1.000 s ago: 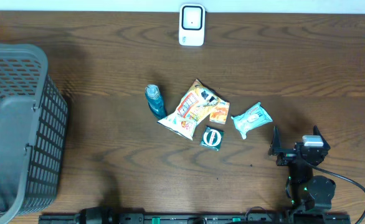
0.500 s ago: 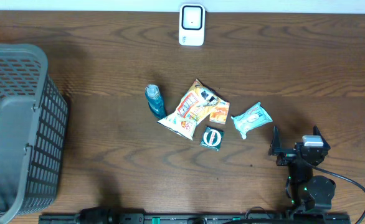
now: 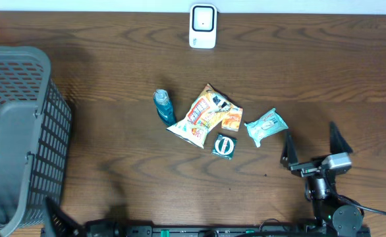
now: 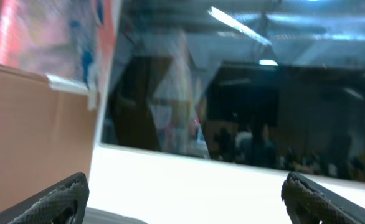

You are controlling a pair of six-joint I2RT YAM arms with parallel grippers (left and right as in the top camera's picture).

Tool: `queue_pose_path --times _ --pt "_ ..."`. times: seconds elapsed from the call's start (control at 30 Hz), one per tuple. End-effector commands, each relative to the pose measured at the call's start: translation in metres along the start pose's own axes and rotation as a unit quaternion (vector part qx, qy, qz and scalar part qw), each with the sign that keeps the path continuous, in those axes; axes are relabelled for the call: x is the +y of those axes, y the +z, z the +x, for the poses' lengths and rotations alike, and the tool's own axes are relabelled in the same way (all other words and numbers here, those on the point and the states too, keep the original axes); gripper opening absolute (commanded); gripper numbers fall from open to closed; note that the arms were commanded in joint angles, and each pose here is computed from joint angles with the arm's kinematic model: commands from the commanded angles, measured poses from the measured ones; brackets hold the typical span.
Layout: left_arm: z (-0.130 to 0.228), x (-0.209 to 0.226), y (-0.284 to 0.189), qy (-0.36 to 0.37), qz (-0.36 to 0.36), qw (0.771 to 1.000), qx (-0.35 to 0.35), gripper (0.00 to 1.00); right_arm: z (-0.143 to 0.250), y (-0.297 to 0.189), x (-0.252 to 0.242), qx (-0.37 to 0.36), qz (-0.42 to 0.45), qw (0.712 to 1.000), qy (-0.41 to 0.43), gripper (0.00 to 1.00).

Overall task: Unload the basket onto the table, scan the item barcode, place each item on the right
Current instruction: 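Reach the right gripper to the green Zam-Buk box below the snack bag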

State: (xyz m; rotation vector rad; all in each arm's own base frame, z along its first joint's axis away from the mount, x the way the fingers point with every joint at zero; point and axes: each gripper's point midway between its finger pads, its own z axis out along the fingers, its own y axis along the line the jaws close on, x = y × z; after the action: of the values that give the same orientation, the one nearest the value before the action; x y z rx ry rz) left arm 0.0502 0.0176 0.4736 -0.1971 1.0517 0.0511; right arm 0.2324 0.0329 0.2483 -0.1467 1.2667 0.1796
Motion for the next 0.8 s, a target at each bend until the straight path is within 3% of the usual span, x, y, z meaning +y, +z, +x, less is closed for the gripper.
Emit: queue_pose_path --times 0.0,0.2,0.33,0.5,0.57,0.77 --pt "0.029 -0.010 0.007 -0.013 0.033 0.999 0.036 0.98 0.010 0.001 0.027 0.028 -0.078 0.993 0.083 0.99" --pt "0.064 0.000 0.017 -0.011 0.010 0.997 0.073 0.98 -0.002 0.019 0.026 0.071 -0.079 0.989 0.100 0.99" --pt "0.072 0.007 0.017 -0.008 -0.008 0.996 0.085 0.98 -0.011 0.049 0.027 0.158 -0.078 0.976 0.130 0.99" --pt "0.088 0.009 0.014 -0.007 -0.012 0.993 0.119 0.98 0.004 0.092 0.050 0.363 -0.053 0.911 0.189 0.99" --pt "0.090 0.009 0.014 -0.006 -0.013 0.992 0.124 0.98 0.010 0.101 0.079 0.427 -0.081 0.877 0.204 0.99" --pt "0.095 0.010 0.012 -0.006 -0.015 0.991 0.133 0.98 0.039 0.114 0.151 0.505 -0.187 0.810 0.233 0.99"
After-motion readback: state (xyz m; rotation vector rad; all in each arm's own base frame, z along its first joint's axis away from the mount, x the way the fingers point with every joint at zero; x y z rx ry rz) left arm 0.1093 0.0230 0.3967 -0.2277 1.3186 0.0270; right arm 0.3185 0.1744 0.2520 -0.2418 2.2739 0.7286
